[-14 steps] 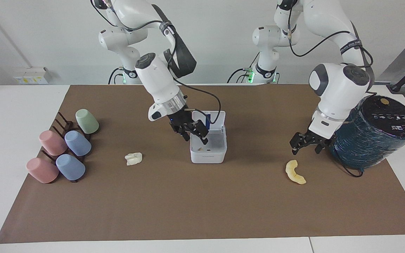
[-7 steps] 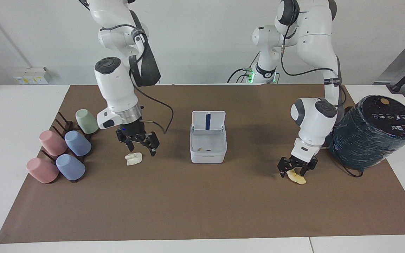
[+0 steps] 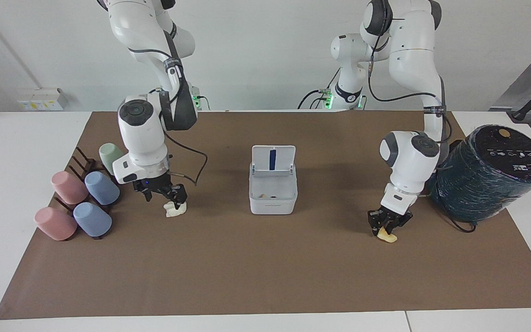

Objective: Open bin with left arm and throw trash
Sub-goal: 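Grasp the yellow peel with the left gripper while the right gripper grasps the white scrap, then carry the yellow peel over the bin and release it with the left gripper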

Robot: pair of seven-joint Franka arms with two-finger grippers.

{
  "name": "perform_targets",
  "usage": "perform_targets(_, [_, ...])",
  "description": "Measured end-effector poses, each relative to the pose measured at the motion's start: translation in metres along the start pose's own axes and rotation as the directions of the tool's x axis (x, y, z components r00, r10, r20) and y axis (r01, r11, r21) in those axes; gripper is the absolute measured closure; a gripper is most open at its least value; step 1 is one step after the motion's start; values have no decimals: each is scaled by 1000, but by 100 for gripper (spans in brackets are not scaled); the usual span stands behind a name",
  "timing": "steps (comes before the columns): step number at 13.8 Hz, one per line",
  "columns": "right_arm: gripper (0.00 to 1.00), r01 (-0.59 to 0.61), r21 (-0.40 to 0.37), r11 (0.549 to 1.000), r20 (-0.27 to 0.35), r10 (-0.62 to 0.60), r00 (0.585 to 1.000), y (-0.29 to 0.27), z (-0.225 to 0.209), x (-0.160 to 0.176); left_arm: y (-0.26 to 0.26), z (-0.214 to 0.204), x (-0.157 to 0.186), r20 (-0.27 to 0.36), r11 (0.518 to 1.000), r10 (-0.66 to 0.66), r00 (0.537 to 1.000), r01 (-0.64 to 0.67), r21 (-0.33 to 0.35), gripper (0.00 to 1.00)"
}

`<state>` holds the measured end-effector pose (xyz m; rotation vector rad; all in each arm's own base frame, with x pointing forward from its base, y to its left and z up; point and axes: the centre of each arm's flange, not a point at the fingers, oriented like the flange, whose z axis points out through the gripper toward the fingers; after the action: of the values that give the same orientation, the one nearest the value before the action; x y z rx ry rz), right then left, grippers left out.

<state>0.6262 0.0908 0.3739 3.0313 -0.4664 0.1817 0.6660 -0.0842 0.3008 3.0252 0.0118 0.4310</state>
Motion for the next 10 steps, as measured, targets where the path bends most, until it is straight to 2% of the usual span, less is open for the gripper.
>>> perform_targets(2, [2, -2, -15, 1000, 28, 2, 1000, 4, 18, -5, 0, 0, 0, 1, 1000, 0, 1000, 0, 0, 89])
perform_targets(3, [5, -14, -19, 1000, 36, 15, 999, 9, 25, -6, 0, 0, 0, 2, 1000, 0, 1000, 0, 0, 92])
perform_targets(4, [15, -52, -20, 998, 41, 52, 998, 15, 30, -7, 0, -1, 0, 5, 1000, 0, 1000, 0, 1, 92])
perform_targets(7, [18, -200, -24, 980, 54, 201, 978, 24, 43, -10, 17, -21, 16, 54, 1000, 19, 998, -19, -4, 92])
perform_targets(10, [18, -256, 6, 967, 52, 255, 966, 20, 56, -14, 60, -69, 41, 101, 1000, -8, 995, 9, -10, 93])
